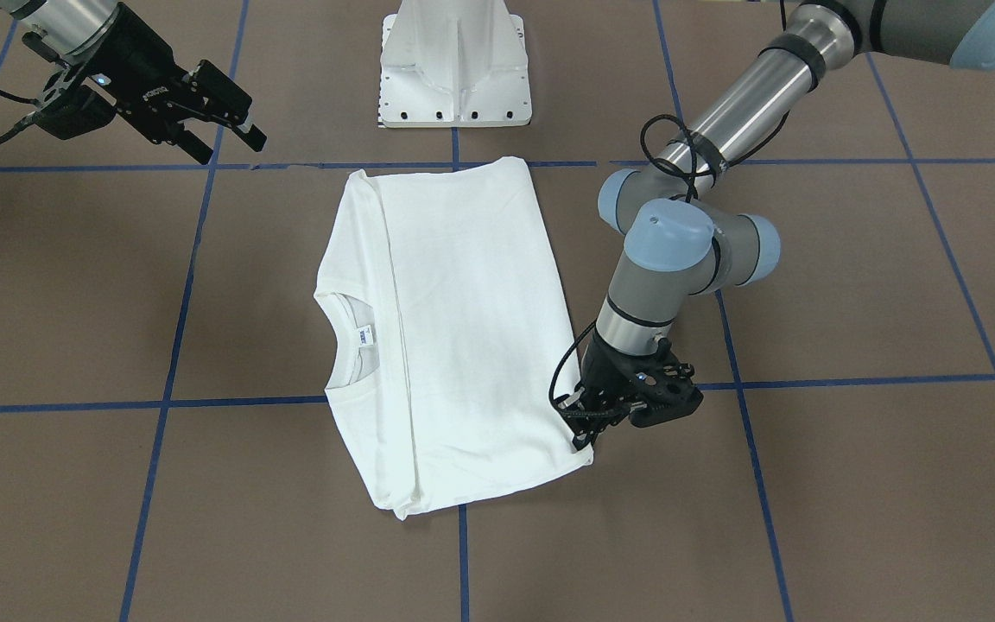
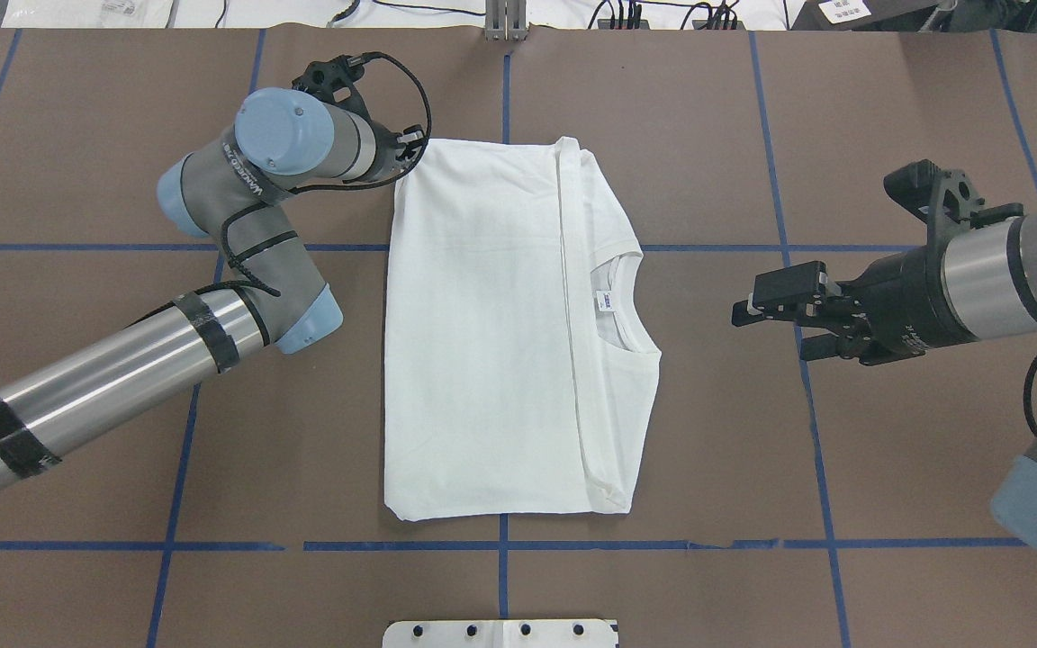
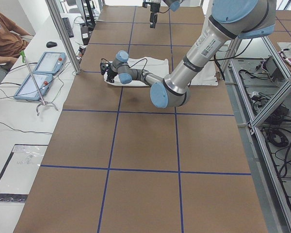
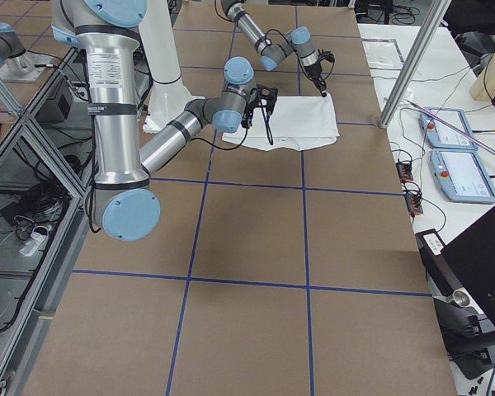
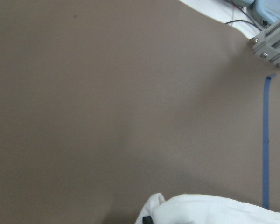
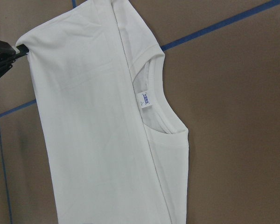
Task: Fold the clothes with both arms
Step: 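Pull the shirt with the left gripper, rotating it upright toward the center, then release the shirt and raise the left gripper while the right gripper reaches in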
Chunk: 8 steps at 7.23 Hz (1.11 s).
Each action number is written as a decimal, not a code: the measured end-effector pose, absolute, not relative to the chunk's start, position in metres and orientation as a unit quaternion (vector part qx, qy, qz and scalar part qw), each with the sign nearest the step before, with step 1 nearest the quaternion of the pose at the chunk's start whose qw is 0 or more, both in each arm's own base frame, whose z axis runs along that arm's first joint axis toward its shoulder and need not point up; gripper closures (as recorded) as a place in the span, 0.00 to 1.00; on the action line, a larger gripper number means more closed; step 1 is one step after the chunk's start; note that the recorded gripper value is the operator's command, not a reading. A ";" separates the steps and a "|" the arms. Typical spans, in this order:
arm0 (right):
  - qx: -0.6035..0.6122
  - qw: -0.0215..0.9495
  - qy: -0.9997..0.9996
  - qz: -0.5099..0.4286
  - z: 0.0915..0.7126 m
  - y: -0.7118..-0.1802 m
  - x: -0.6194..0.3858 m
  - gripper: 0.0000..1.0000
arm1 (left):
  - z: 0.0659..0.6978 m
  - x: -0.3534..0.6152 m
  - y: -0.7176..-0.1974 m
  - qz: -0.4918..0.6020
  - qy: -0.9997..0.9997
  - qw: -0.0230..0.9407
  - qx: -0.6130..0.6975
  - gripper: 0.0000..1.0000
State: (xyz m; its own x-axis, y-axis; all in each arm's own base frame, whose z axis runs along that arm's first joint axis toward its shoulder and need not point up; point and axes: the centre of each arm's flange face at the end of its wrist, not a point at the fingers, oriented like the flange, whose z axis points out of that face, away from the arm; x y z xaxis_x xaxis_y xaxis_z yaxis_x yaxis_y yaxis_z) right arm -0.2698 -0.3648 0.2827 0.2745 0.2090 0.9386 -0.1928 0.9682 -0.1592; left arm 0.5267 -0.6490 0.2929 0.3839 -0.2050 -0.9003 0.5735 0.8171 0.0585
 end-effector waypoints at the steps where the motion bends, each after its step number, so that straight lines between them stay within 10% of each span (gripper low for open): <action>1: -0.007 0.799 -0.588 0.127 0.284 -0.365 -0.270 0.00 | 0.296 0.525 -0.662 -0.238 0.489 0.812 0.211 1.00; 3: -0.004 0.800 -0.585 0.131 0.287 -0.368 -0.271 0.00 | 0.305 0.518 -0.676 -0.235 0.473 0.817 0.233 0.89; 4: -0.003 0.801 -0.584 0.133 0.288 -0.368 -0.272 0.00 | 0.309 0.517 -0.678 -0.235 0.470 0.818 0.234 0.01; 8: 0.000 0.808 -0.574 0.135 0.299 -0.374 -0.276 0.00 | 0.315 0.486 -0.701 -0.241 0.463 0.818 0.240 0.00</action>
State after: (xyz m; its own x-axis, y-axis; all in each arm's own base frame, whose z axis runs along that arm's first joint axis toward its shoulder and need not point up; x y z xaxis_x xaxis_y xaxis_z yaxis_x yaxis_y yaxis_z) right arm -0.2762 -0.3742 0.2994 0.3058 0.2172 0.9270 -0.2178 0.9638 -0.1540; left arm 0.4858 -0.7008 0.3151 0.4547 -0.1711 -0.8741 0.6164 0.7688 0.1702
